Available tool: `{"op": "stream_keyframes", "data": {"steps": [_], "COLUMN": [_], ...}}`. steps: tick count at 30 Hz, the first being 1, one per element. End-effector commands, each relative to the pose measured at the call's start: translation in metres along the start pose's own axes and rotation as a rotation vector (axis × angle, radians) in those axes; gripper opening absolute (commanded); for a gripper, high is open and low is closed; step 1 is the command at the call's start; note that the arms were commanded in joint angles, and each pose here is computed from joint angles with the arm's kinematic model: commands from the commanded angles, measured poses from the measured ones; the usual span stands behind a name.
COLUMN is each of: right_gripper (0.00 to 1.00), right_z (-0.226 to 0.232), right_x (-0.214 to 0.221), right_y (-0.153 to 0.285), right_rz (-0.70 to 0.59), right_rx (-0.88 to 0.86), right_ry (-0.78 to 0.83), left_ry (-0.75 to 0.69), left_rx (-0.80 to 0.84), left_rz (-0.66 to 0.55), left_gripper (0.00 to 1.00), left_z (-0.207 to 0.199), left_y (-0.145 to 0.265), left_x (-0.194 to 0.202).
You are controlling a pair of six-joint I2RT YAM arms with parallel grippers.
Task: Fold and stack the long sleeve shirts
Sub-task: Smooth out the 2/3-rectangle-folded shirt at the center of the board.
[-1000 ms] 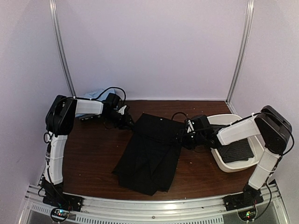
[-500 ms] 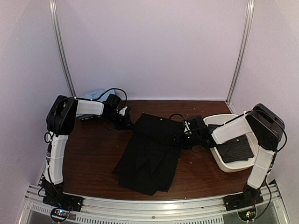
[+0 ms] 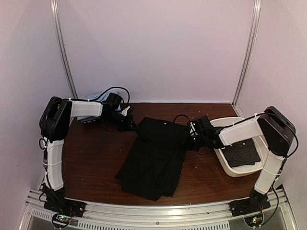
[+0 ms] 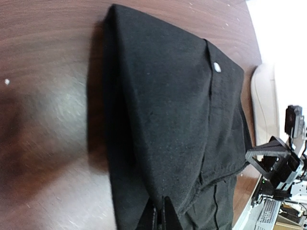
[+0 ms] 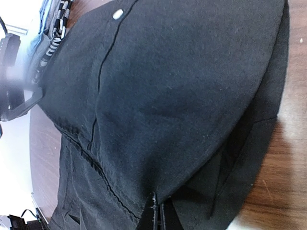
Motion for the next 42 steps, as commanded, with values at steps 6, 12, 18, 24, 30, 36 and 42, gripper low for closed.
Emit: {"op": "stream_keyframes", "data": {"steps": [6,12,18,24,30,36,42], "right_gripper": [0.00,0.00,0.11,0.05,0.01,0.07,0.27], "right_z": [0.002,-0.010,-0.018,-0.024,-0.019,-0.022,-0.014], "right_x": [-0.002,0.005,0.007,0.013,0.016,0.027,0.038], "right_y": [0.028,0.022,0.005,0.002,0.017,0.012,0.031], "right_rz": [-0.040,-0.012,0.011,0.030,0.010,0.052,0.027], "right_rx": [0.042,0.048,0.048,0.057,0.045,0.057,0.083], "right_ry": [0.045,0.042,0.036,0.038,0.048,0.072,0.135], "left_ry": [-0.006,0.027,0.055,0.062,0.068,0.067,0.043], "left_rx": [0.034,0.011,-0.012,-0.077,-0.164,-0.152,-0.179], "left_rz": [0.039,0.070,0.105,0.127,0.102,0.090,0.091], "left_gripper": [0.00,0.00,0.00,0.00,0.00,0.00,0.30], "left_z": [-0.031,-0.024,-0.010,0.003,0.009,0.012,0.000], "left_y": [0.009,0.003,-0.011,-0.021,-0.017,-0.014,0.009], "left_x": [0.024,0.039,0.052,0.058,0.050,0.044,0.054]}}
Point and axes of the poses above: each gripper's point midway between its finger pads, its own y axis back along the fingers, its own z axis along the line the jaws close on, x = y × z, the point moved 10 cm from there along y, back along the fingers, and after that the axes turned 15 degrees about -y, right-handed, at the moved point
